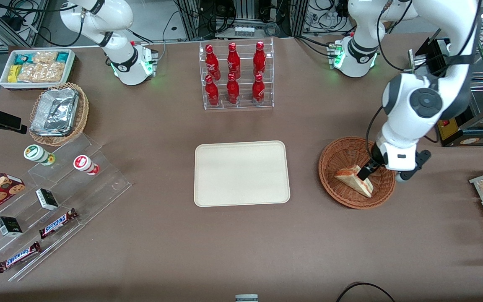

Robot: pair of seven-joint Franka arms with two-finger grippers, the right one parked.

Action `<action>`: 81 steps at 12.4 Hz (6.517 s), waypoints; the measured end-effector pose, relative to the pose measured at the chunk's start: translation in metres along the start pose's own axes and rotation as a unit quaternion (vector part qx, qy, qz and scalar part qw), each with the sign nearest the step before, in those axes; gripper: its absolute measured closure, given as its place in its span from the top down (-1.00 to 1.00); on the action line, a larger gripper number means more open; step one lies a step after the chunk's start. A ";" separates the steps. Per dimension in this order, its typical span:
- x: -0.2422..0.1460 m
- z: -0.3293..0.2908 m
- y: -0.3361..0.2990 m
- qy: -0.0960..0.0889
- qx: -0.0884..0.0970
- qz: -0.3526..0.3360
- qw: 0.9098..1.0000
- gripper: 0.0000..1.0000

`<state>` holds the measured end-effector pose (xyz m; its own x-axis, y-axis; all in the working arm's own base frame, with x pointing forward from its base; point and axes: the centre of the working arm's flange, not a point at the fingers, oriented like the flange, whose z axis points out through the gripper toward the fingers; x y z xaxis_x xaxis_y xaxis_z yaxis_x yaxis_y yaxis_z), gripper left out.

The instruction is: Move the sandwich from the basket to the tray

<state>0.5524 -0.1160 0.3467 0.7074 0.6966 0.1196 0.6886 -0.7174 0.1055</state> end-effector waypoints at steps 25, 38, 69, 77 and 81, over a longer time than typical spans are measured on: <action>-0.102 -0.100 0.119 -0.016 0.035 0.072 0.997 -0.67; -0.312 0.056 0.246 -0.088 -0.030 0.383 0.919 -0.67; 0.041 -0.241 0.030 -0.090 0.038 0.362 0.927 1.00; 0.080 -0.276 -0.035 -0.100 0.034 0.390 0.915 1.00; 0.080 -0.275 -0.041 -0.110 0.039 0.384 0.916 1.00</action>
<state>0.5373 -0.0328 0.6240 0.9970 -0.0229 -0.0739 -0.0229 -0.9997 0.0017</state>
